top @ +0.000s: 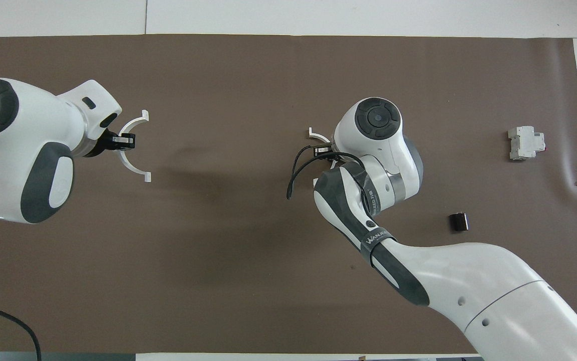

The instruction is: Assemble drain pipe with both arms

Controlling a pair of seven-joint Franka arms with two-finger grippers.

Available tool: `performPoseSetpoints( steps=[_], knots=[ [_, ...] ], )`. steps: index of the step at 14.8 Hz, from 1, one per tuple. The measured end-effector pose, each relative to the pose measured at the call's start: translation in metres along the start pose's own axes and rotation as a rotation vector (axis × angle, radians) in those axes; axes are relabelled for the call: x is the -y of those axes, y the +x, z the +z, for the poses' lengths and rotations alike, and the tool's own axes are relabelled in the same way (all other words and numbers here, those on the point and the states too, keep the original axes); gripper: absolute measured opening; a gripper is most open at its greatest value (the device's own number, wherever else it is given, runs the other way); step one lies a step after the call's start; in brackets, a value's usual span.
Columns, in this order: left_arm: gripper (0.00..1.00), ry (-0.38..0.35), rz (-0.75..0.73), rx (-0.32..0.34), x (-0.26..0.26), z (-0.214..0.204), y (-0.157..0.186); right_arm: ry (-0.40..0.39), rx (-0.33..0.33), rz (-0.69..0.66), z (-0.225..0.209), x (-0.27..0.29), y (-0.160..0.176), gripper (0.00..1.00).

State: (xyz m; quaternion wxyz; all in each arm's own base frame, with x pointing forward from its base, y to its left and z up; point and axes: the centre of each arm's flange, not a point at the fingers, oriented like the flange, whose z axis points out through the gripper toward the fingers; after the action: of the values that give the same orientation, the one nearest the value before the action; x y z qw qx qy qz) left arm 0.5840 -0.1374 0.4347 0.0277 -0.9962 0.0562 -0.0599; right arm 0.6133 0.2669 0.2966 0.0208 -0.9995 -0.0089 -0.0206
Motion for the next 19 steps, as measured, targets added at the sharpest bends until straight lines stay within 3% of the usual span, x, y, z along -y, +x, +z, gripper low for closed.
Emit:
performPoseSetpoints(
  steps=[5,8,11,14,16,19],
  knots=[
    [0.21,-0.022,-0.011,-0.006,-0.106,0.007,0.017,-0.03,-0.006,0.012,-0.097,-0.049,0.044,0.99],
    [0.21,-0.031,0.009,-0.001,-0.167,0.022,0.027,-0.048,0.044,0.015,-0.183,-0.124,0.039,1.0],
    [0.21,-0.032,0.009,0.02,-0.226,0.054,0.029,-0.055,0.085,0.018,-0.264,-0.185,0.007,1.0],
    [0.21,-0.029,0.004,0.037,-0.248,0.074,0.027,-0.054,0.094,0.027,-0.322,-0.223,-0.028,1.0],
    [0.21,-0.048,-0.022,0.044,-0.255,0.075,0.028,-0.054,0.105,0.038,-0.337,-0.23,-0.043,1.0],
    [0.21,-0.057,-0.045,0.06,-0.267,0.083,0.026,-0.055,0.138,0.049,-0.322,-0.237,-0.046,1.0]
  ],
)
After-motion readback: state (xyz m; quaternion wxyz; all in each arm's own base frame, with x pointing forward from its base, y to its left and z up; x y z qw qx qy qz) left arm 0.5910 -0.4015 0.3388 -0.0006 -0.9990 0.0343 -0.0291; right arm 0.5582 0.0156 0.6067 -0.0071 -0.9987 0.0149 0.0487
